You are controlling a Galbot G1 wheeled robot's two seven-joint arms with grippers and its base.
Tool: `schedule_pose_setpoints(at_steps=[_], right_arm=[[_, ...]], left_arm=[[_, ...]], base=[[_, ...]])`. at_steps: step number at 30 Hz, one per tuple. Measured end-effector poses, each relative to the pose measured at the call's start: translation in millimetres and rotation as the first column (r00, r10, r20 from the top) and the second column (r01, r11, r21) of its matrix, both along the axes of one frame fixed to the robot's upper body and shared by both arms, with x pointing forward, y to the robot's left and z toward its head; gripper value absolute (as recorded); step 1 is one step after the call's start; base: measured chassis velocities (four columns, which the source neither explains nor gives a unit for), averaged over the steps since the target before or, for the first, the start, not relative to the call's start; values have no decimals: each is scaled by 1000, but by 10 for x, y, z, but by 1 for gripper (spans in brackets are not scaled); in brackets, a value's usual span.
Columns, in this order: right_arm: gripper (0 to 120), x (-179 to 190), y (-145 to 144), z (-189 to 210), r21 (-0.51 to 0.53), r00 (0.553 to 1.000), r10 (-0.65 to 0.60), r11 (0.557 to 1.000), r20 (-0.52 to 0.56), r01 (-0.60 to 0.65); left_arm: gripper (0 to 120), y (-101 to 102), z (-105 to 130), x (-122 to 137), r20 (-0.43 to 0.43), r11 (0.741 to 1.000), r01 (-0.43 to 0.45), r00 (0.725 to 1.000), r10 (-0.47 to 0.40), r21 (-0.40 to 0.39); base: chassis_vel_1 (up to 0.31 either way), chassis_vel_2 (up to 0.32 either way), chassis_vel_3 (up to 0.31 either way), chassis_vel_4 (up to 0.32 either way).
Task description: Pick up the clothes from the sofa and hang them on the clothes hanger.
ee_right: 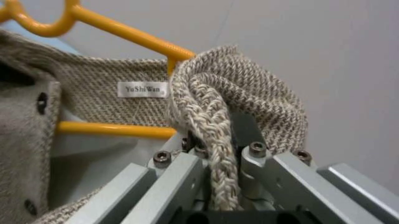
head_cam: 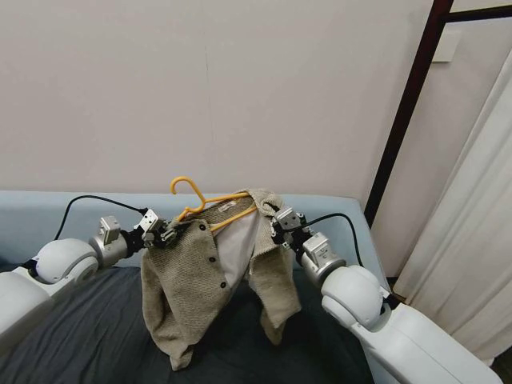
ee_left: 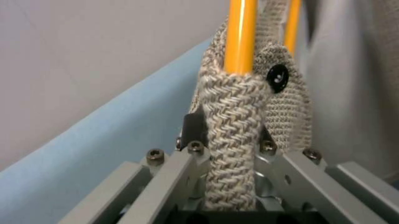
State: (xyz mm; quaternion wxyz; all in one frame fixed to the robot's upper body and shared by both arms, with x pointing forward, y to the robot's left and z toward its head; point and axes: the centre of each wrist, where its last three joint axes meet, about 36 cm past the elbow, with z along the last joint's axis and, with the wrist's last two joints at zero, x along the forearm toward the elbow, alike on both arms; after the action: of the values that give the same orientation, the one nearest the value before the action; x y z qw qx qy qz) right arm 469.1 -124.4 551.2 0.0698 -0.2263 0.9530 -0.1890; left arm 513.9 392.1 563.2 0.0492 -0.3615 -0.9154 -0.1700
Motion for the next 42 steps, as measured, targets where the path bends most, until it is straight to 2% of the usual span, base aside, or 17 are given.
schedule_pose_setpoints(at_steps=[3,7,11,12,16,17,19,20,22,24,28,30,33,38,40,41,42], right_arm=[[0,49,31,-43,14,999,-34,999,2,34],[0,-12,63,-60,40,1000,-8,999,10,8],[16,-141,62,-73,62,999,46,997,26,-48],[16,-141,62,-73,62,999,46,997,26,-48],[34,-268,40,-51,85,994,107,991,17,-108],[34,-268,40,-51,85,994,107,991,17,-108],[45,-280,40,-35,91,992,125,988,21,-126],[47,-278,39,-31,91,992,125,988,22,-126],[58,-269,27,-18,94,992,121,988,24,-123],[62,-274,17,-16,94,992,120,988,24,-122],[79,-336,8,-10,114,990,138,983,34,-141],[83,-339,10,-7,114,990,136,984,37,-139],[95,-343,43,8,77,995,96,992,41,-99],[100,-343,165,4,23,1000,-1,1000,20,0],[100,-224,321,-14,5,998,-64,998,9,64],[94,-82,441,41,15,995,-102,995,8,102],[92,-59,457,55,15,994,-108,994,7,108]], left_arm=[[5,-32,-13,-84,0,1000,24,1000,-24,-9],[5,-6,-21,-96,6,1000,22,1000,-22,-10],[4,46,-5,-56,17,1000,3,1000,-3,-8],[4,46,-5,-56,17,1000,3,1000,-3,-8],[4,70,-13,-21,23,1000,-12,1000,12,-6],[4,70,-13,-21,23,1000,-12,1000,12,-6],[4,62,-23,-17,25,1000,-15,1000,15,-7],[4,59,-25,-17,25,1000,-15,1000,16,-7],[4,45,-27,-23,27,1000,-14,1000,14,-8],[4,42,-30,-25,28,1000,-13,1000,13,-9],[4,52,-27,-29,36,1000,-17,999,17,-9],[4,52,-27,-29,37,1000,-17,999,18,-9],[4,41,-20,-31,41,1000,-18,999,18,-10],[4,1,-21,-44,43,1000,-12,999,12,-10],[4,-49,-36,-55,47,1000,-8,999,8,-9],[4,-83,-53,-62,47,1000,-2,999,3,-8],[4,-87,-55,-63,46,1000,-2,999,2,-8]], base=[[0,0,0,0],[0,0,0,0],[0,0,0,0],[0,0,0,0],[0,0,0,0],[0,0,0,0],[0,0,0,0],[0,0,0,0],[0,0,0,0],[0,0,0,0],[0,0,0,0],[0,0,0,0],[0,0,0,0],[0,0,0,0],[0,0,0,0],[0,0,0,0],[0,0,0,0]])
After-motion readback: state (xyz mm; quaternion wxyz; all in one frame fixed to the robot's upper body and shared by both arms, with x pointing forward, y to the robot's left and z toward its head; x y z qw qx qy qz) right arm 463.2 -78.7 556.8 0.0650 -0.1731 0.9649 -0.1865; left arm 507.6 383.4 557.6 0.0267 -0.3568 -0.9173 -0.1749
